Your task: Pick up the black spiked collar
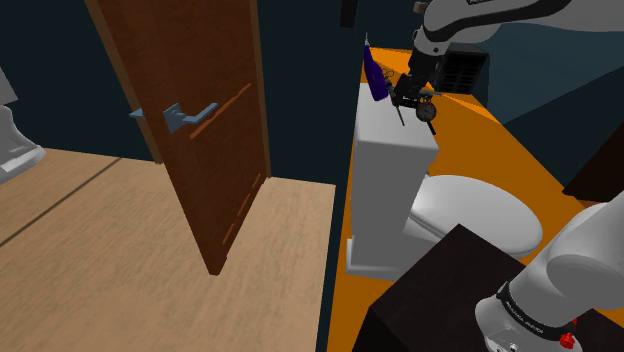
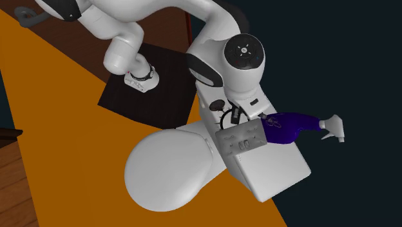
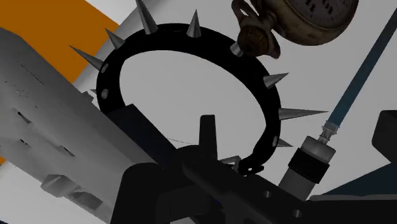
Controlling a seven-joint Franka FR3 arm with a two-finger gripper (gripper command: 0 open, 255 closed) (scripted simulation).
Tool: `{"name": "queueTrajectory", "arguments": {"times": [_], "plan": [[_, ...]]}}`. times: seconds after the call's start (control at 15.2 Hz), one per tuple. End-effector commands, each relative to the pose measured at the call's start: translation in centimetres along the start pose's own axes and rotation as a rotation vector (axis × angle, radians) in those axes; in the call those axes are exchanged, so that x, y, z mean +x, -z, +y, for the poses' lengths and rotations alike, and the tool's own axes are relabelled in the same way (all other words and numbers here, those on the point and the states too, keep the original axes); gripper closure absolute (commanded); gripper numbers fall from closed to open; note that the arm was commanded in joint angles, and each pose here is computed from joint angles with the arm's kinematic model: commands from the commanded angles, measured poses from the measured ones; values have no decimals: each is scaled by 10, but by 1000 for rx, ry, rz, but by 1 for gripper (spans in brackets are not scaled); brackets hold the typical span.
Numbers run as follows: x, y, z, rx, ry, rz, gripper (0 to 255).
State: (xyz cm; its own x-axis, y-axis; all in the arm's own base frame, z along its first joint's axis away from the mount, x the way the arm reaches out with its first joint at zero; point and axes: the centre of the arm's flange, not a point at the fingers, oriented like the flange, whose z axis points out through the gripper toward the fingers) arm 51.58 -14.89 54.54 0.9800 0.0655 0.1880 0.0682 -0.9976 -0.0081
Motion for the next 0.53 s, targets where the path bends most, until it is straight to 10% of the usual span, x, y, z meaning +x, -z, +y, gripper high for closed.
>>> {"name": "queueTrajectory", "arguments": {"times": [0.0, 0.26, 0.33, 0.46], "plan": [[-2, -9, 0, 0, 0, 1, 0], [-5, -23, 0, 0, 0, 1, 0], [-4, -23, 0, 0, 0, 1, 255], [-5, -23, 1, 0, 0, 0, 255]]}}
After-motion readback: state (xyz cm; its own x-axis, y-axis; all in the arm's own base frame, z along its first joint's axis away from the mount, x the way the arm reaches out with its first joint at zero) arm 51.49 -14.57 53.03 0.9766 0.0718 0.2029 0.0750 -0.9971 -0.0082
